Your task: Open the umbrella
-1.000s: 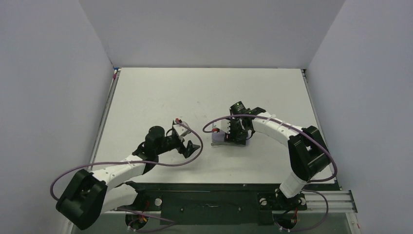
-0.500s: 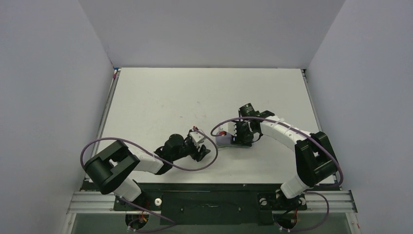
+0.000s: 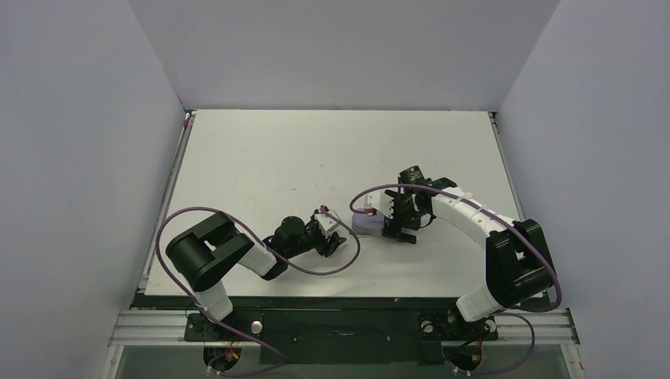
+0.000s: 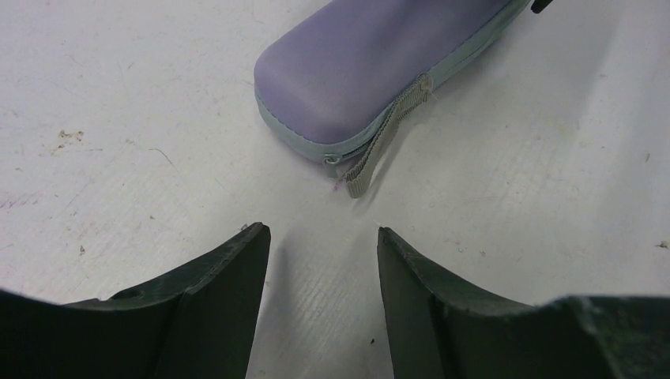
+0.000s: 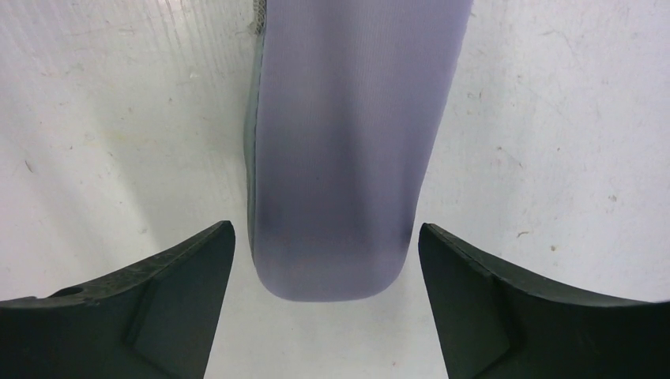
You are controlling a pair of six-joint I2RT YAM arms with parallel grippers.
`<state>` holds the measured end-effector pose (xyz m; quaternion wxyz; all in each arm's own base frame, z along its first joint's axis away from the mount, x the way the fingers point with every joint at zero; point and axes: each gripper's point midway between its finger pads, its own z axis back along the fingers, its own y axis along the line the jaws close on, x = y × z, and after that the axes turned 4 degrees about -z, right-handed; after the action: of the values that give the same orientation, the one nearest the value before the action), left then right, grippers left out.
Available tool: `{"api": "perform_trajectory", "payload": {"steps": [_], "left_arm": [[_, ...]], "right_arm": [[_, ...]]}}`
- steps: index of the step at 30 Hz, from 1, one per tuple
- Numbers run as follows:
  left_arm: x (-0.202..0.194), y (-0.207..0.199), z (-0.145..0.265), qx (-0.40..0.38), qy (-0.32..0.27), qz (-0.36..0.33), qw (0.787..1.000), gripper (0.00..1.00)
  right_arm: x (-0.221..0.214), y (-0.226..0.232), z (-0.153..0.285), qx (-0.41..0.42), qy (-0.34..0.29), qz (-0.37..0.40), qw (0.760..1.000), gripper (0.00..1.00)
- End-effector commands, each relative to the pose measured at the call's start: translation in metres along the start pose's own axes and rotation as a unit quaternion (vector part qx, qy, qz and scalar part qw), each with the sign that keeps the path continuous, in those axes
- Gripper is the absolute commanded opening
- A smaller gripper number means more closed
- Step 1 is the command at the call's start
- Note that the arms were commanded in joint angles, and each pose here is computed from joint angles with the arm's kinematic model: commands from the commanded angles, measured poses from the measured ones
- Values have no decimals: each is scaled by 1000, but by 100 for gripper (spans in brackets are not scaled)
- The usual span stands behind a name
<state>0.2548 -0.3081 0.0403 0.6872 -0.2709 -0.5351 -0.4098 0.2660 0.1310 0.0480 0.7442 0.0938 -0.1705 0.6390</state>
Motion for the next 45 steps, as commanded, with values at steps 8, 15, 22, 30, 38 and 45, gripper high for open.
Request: {"api": "perform_trajectory", "payload": {"steps": [8,15,22,30,38,45], "left_arm": [[31,10,-22,15,-64,-23,998,48],[23,11,-29,10,-61,-54,997,42],[21,12,-34,7,-68,-85,994,41],[17,11,-35,4,-69,-99,993,40],[21,-7,-45,-24,-86,-106,990,43],[24,-18,-44,-34,-91,-100,990,47]], "right_arm": [[-8,-2,-4,18,8,-50,999,83],[-16,-14,-16,8,23,-38,999,64],[-19,-13,-17,12,17,24,1000,53],[-25,-4,-16,30,21,63,997,49],[-25,-3,-16,34,21,62,997,47],[-22,-9,-16,30,18,45,998,45]]}}
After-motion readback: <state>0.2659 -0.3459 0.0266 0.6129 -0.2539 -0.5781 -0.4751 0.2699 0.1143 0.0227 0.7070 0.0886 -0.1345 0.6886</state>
